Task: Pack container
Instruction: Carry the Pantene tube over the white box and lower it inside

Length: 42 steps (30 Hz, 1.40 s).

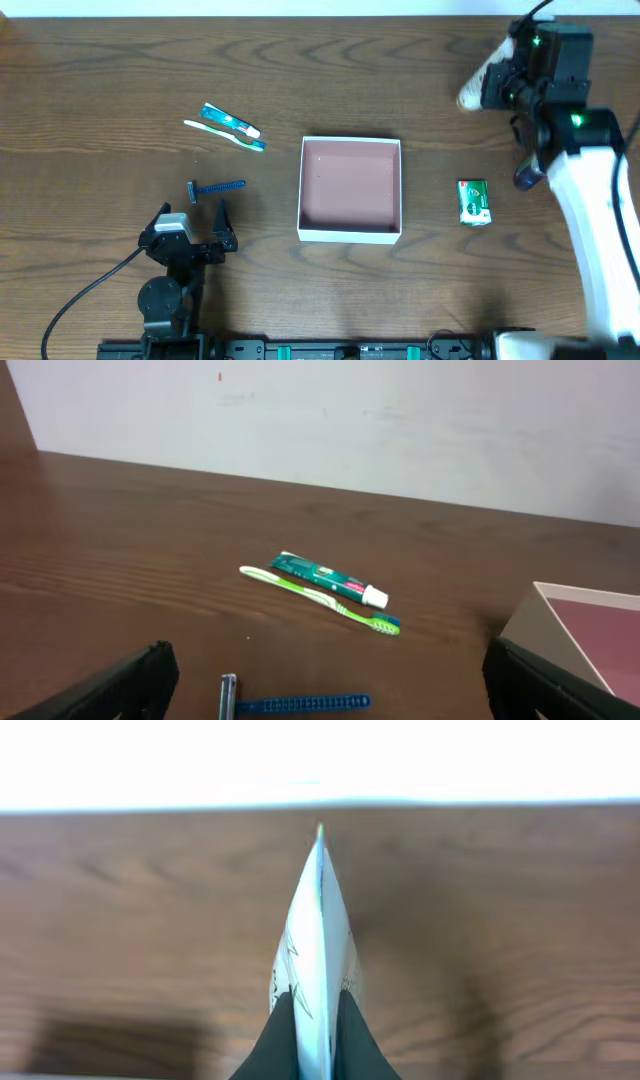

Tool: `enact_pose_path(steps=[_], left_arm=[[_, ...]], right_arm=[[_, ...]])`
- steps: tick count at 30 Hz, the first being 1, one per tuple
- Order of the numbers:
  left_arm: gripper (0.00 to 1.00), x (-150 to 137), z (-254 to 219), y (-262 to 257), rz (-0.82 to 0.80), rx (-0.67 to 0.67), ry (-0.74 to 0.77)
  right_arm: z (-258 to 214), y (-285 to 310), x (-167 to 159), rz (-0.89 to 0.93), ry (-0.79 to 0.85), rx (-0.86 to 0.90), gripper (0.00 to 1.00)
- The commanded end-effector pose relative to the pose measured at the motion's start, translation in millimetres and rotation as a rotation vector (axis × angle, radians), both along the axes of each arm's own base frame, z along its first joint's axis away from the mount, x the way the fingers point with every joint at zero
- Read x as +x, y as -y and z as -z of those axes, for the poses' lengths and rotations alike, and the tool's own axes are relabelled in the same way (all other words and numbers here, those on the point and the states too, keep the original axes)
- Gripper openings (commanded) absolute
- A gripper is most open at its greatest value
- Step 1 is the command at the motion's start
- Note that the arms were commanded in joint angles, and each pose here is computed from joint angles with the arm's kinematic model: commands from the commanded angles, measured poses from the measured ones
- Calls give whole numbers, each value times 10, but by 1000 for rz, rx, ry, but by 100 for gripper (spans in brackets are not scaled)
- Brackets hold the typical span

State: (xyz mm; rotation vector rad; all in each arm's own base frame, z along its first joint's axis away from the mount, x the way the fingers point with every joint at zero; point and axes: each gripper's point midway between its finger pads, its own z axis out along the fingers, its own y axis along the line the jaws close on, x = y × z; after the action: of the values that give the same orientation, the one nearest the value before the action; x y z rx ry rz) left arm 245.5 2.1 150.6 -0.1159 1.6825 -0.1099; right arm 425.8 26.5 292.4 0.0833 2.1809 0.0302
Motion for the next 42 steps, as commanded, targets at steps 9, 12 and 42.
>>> enact_pose_path(steps=[9, 12, 42], left_arm=[[98, -9, 166, 7, 8, 10, -53], [98, -9, 166, 7, 8, 10, -53], [98, -9, 166, 7, 8, 10, -53]], right_arm=[[-498, -646, -636, 99, 67, 204, 1], [-429, -839, -682, 80, 36, 242, 1], [718, -2370, -657, -139, -179, 130, 1]])
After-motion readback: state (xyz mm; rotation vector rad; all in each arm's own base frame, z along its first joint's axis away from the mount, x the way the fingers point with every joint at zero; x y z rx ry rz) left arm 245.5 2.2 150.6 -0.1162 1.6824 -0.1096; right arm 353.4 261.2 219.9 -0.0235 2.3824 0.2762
